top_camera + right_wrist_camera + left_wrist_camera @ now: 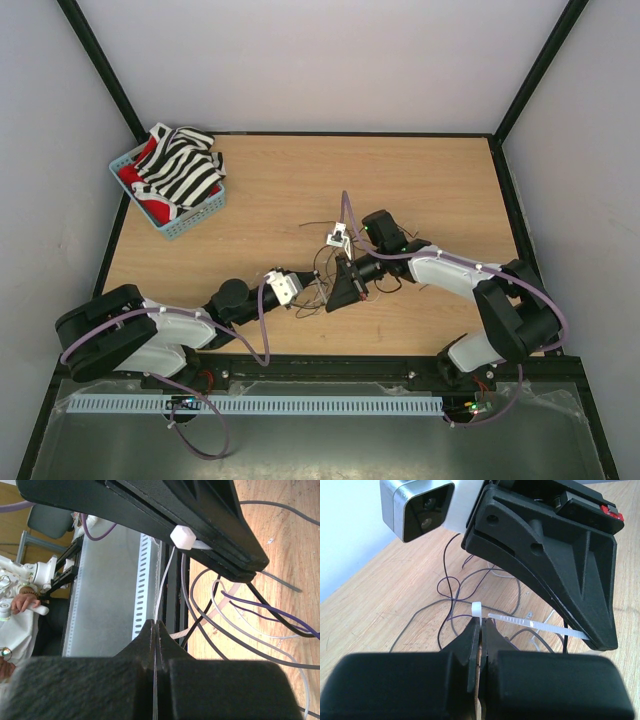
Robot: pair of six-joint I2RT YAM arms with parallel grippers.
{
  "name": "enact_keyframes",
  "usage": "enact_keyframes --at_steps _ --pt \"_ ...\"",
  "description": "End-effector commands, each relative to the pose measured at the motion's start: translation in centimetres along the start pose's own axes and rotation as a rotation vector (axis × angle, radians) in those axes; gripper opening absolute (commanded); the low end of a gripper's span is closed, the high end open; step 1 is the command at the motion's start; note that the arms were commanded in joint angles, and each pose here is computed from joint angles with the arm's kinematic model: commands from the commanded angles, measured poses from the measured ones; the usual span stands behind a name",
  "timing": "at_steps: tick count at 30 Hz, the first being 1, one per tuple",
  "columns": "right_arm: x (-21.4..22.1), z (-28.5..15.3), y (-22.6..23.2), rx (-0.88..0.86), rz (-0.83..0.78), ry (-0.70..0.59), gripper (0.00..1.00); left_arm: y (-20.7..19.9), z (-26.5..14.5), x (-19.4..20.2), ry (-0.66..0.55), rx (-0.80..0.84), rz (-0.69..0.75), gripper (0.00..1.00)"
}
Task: Zip-tie the wires
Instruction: Tie the cable at the center of the board.
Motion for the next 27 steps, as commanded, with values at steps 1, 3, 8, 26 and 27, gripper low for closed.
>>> enact_keyframes --at_steps 1,3,8,26,27 --pt "-0.9 0.0 1.0 -0.027 -0.044 -0.001 0.0 0.7 -0.1 -0.8 -0.041 -0.025 0.018 0.0" --pt "-1.1 0.0 1.0 -0.026 -0.044 -0.001 0.0 0.7 -0.1 -0.8 -0.039 -0.025 0.017 0.0" --pt "-1.1 0.0 0.7 -0.019 -0.035 -0.002 0.0 0.8 -0.2 -0.9 -0.044 -0.029 0.016 0.0" --pt "-0.1 -0.1 0.3 -0.02 -0.007 0.005 0.0 0.9 -0.3 -0.9 -0.039 -0.041 0.002 0.0" --pt "0.0 0.0 0.2 -0.02 -0.007 0.006 0.0 0.9 -0.3 -0.9 -0.039 -0.042 0.003 0.0"
Point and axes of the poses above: each gripper's point midway between its finger pads, its own z axis out along the fingers, its own y axis along the line the jaws close on, x = y × z, the point moved 4 cm from there along -z, back along the fingers, and after that the axes turned 13 degrees about z, right-handed, at the moved point
